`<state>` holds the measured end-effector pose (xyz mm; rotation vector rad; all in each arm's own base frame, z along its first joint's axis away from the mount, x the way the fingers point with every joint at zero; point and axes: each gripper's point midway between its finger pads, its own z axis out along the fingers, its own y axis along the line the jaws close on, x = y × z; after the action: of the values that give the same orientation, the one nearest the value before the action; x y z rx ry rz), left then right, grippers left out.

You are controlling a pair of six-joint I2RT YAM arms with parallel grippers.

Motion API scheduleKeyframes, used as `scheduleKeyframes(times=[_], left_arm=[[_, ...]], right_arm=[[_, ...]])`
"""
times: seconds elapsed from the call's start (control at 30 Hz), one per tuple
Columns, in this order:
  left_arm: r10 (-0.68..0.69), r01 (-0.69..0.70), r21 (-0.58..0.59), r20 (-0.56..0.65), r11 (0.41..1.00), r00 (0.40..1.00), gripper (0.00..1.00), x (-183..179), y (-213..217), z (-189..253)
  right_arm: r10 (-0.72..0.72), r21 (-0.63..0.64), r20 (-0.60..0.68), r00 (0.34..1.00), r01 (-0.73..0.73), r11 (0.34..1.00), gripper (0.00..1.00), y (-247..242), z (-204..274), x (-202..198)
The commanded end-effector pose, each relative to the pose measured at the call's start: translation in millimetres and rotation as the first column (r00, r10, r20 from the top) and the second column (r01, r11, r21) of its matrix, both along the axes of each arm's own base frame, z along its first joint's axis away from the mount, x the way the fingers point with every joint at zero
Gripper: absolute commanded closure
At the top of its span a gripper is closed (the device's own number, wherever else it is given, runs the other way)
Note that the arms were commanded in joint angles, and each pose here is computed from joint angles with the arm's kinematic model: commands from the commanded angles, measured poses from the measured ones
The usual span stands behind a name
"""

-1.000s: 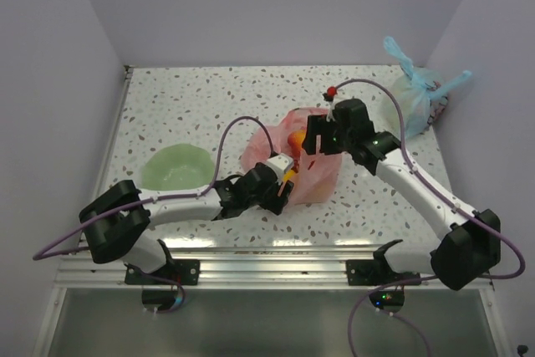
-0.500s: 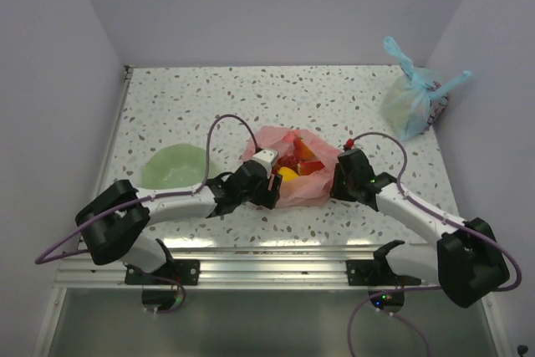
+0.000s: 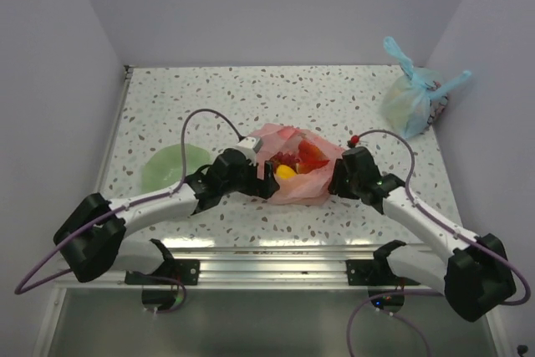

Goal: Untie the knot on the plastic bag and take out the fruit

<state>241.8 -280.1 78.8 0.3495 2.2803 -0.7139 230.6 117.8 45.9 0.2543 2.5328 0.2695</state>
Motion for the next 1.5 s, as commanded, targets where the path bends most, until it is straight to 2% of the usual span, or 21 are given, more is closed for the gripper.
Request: scheduleKeyframes(times=[0.0, 0.1, 0.2, 0.5, 0.67, 0.87, 1.0, 1.07, 1.1, 1.13, 1.33, 1.37, 1.47], left_arm=[[-0.026, 0.037, -0.161, 0.075, 0.986, 0.997, 0.05, 1, -19, 65], [-0.022, 0.044, -0.200, 0.109, 0.979, 0.994, 0.04, -2, -18, 92], [-0.025, 0.058, -0.202, 0.160, 0.978, 0.987, 0.04, -2, -18, 117], [-0.071, 0.088, -0.046, 0.302, 0.995, 0.951, 0.05, 16, -17, 166], [-0.110, 0.121, -0.016, 0.311, 0.993, 0.944, 0.07, 23, -39, 164], [-0.208, 0.202, 0.051, 0.255, 0.978, 0.944, 0.07, 31, -75, 135], [-0.230, 0.216, 0.085, 0.258, 0.973, 0.938, 0.07, 40, -86, 121], [-0.242, 0.218, 0.118, 0.254, 0.969, 0.937, 0.07, 47, -91, 111], [-0.246, 0.220, 0.127, 0.253, 0.967, 0.936, 0.07, 49, -93, 108], [-0.250, 0.221, 0.143, 0.240, 0.965, 0.938, 0.07, 52, -95, 98], [-0.266, 0.229, 0.182, 0.215, 0.956, 0.940, 0.08, 58, -101, 76], [-0.265, 0.228, 0.186, 0.208, 0.956, 0.942, 0.08, 58, -100, 72], [-0.271, 0.234, 0.198, 0.193, 0.952, 0.943, 0.08, 57, -101, 61]], right_arm=[[0.019, 0.021, 0.127, 0.992, -0.022, 1.000, 0.54, 3, 61, 18], [0.046, 0.025, 0.162, 0.986, -0.050, 0.998, 0.41, 3, 89, 16], [0.058, 0.019, 0.179, 0.982, -0.062, 0.998, 0.34, 1, 107, 13], [-0.010, 0.066, 0.229, 0.973, -0.005, 0.998, 0.18, -3, 139, 13], [-0.081, 0.093, 0.222, 0.972, 0.062, 0.994, 0.10, -2, 133, 21], [-0.140, 0.181, 0.190, 0.972, 0.105, 0.978, 0.08, 15, 103, 37], [-0.182, 0.175, 0.123, 0.975, 0.159, 0.972, 0.13, 14, 64, 35], [-0.212, 0.143, 0.092, 0.973, 0.197, 0.970, 0.23, 5, 44, 29], [-0.227, 0.136, 0.075, 0.971, 0.215, 0.967, 0.28, 2, 36, 27], [-0.234, 0.130, 0.068, 0.970, 0.224, 0.966, 0.39, -1, 30, 24], [-0.235, 0.069, 0.014, 0.972, 0.234, 0.970, 0.76, -14, 1, 11], [-0.235, 0.054, 0.004, 0.972, 0.234, 0.971, 0.86, -16, -1, 9], [-0.226, 0.044, -0.016, 0.974, 0.227, 0.973, 0.97, -16, -7, 6]])
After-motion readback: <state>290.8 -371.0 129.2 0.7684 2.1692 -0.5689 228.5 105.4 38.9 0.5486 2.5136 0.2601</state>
